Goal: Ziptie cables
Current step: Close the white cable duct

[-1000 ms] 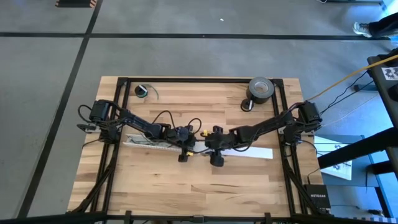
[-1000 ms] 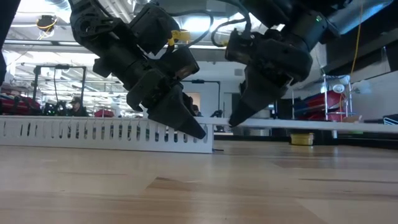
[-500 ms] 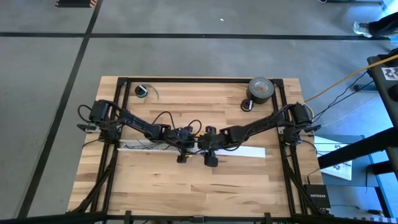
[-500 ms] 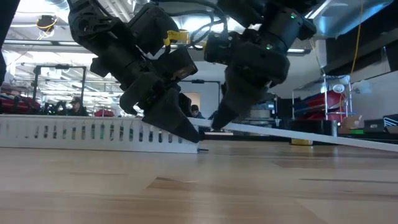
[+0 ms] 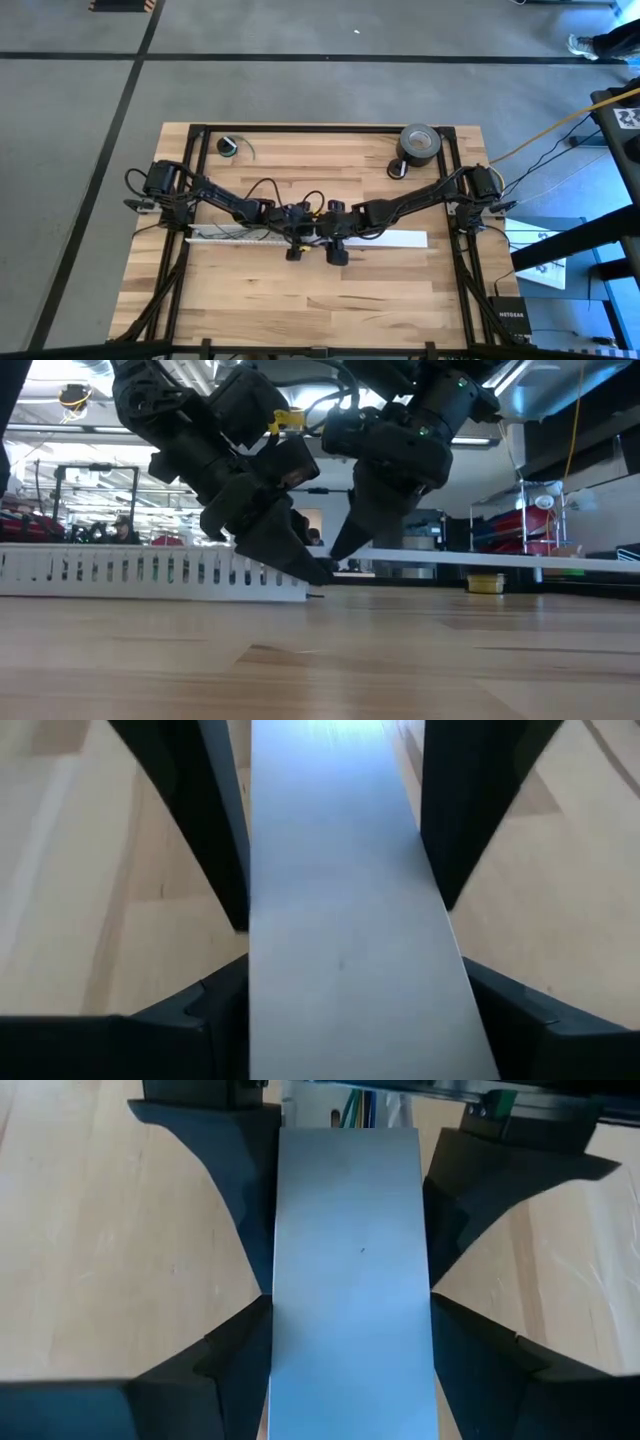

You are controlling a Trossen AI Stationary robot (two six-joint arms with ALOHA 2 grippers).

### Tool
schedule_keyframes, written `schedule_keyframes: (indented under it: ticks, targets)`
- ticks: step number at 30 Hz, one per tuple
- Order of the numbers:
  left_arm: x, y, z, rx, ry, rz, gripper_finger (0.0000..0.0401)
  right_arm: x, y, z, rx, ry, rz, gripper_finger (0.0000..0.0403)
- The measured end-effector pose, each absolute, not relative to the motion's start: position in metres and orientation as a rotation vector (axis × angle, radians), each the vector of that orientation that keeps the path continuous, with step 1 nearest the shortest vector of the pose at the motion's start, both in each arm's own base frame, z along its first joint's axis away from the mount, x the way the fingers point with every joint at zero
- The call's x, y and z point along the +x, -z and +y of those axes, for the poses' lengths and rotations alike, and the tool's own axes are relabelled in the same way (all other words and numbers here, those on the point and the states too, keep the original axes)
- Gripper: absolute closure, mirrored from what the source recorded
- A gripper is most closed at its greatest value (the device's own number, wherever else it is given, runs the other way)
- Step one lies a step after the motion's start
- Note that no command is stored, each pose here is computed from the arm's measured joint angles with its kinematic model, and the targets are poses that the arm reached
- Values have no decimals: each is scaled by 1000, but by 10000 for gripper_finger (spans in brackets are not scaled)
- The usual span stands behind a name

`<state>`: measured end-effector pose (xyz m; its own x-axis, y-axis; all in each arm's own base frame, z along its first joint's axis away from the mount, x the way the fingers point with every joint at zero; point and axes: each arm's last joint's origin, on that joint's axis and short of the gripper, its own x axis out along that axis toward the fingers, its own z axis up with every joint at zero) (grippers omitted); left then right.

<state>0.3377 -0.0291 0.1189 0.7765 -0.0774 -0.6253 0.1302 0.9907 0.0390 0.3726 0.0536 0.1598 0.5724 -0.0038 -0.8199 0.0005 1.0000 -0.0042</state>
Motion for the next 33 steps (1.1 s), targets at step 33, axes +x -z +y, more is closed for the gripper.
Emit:
schedule_keyframes:
  ticks: [33]
  targets:
    - [288,-146,-23,32,58,841,88,371,-159,53,-3,2,980,185]
